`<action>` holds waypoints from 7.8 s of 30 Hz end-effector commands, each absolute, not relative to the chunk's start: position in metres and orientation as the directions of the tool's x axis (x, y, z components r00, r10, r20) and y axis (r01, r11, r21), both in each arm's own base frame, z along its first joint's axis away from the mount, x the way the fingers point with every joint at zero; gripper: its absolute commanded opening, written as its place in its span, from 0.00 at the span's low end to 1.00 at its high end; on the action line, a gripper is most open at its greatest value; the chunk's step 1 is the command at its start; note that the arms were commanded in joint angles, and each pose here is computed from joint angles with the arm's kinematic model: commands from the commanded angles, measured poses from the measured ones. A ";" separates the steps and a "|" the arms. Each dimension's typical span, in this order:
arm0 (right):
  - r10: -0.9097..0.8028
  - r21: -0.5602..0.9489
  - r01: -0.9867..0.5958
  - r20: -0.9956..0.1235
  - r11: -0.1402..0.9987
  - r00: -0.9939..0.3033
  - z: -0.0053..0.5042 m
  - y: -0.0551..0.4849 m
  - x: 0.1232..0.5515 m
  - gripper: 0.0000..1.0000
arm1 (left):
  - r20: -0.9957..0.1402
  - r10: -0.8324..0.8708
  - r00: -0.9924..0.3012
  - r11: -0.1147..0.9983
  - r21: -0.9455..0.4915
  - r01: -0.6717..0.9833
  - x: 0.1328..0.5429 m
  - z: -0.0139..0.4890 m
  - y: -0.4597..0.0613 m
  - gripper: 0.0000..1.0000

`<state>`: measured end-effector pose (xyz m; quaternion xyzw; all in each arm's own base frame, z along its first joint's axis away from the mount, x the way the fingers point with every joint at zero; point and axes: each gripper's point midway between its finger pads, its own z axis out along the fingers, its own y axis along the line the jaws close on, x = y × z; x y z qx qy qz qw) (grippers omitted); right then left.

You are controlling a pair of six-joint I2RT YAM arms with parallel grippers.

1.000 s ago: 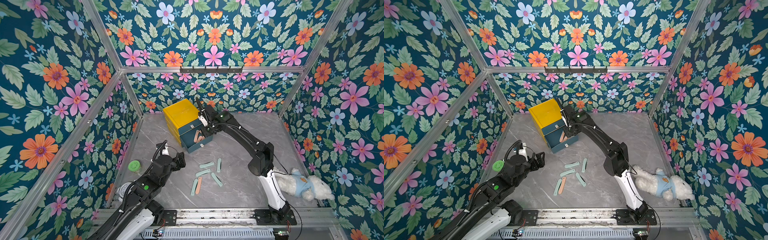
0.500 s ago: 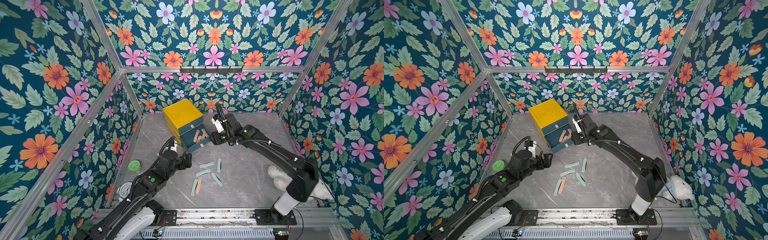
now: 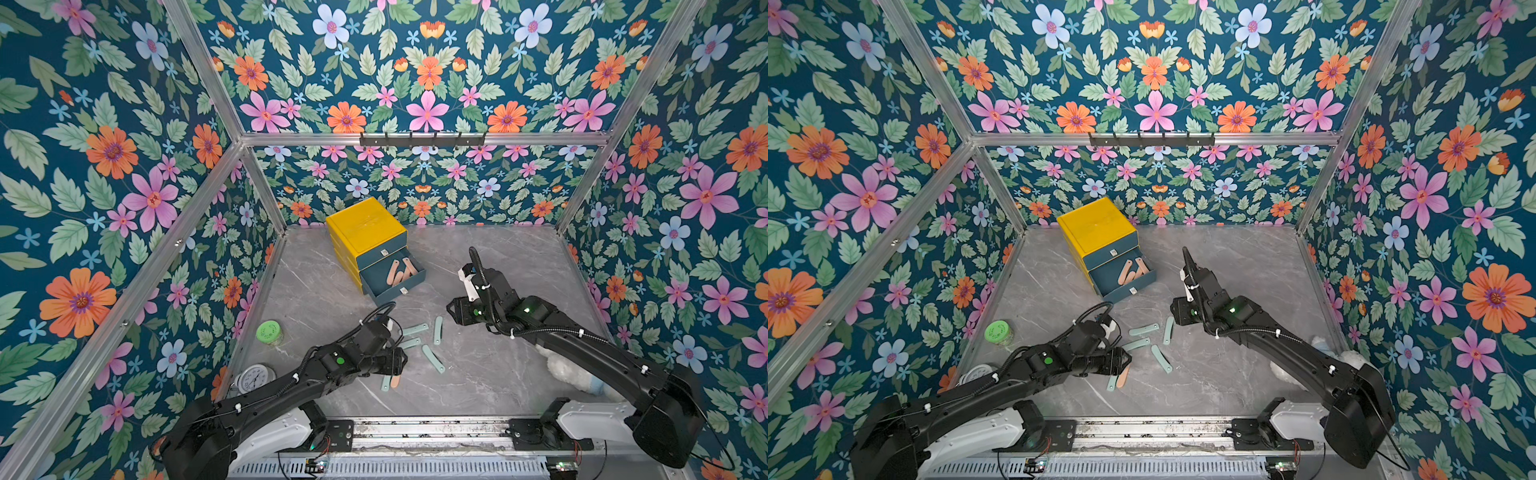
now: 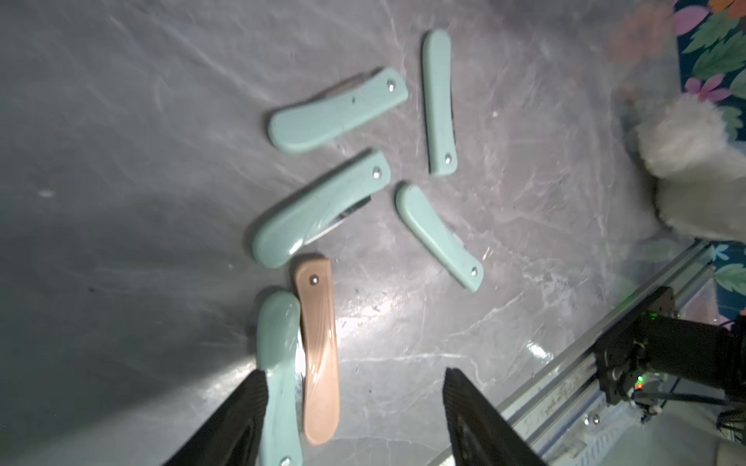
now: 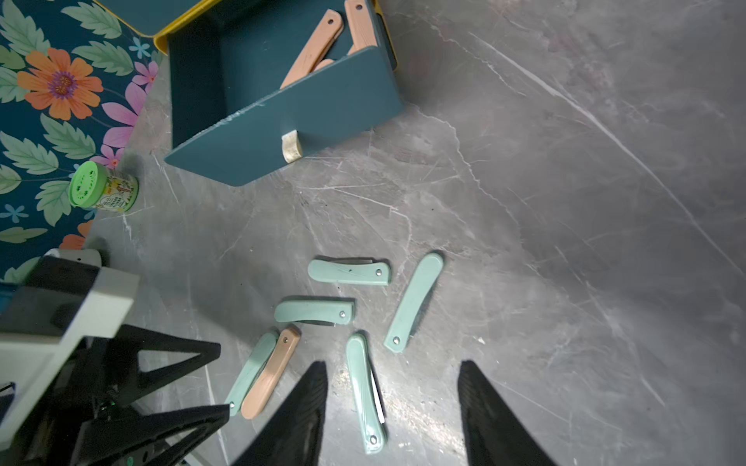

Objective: Place the fruit knives into the drawer by color
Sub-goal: Pick up the fruit knife from the center of the board, then place the fruit knife in the drawer, then close the drawer in the storage box, then open the drawer in the storage box.

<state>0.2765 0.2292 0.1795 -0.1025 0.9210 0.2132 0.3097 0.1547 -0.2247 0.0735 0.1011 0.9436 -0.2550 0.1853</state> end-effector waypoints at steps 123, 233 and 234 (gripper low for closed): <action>0.141 0.648 -0.332 -0.565 0.685 -0.813 0.188 0.290 0.297 0.59 | -0.808 -0.118 -0.577 0.954 -0.253 0.159 0.485 0.277 -0.197 0.97; 0.514 0.938 0.053 -0.140 0.343 -0.846 0.067 0.427 0.472 0.00 | -0.682 -0.119 -0.722 0.947 -0.296 0.123 0.463 0.178 -0.189 0.92; 0.512 0.940 0.052 -0.137 0.337 -0.848 0.068 0.425 0.467 0.00 | -0.681 -0.120 -0.722 0.947 -0.296 0.122 0.463 0.178 -0.189 0.92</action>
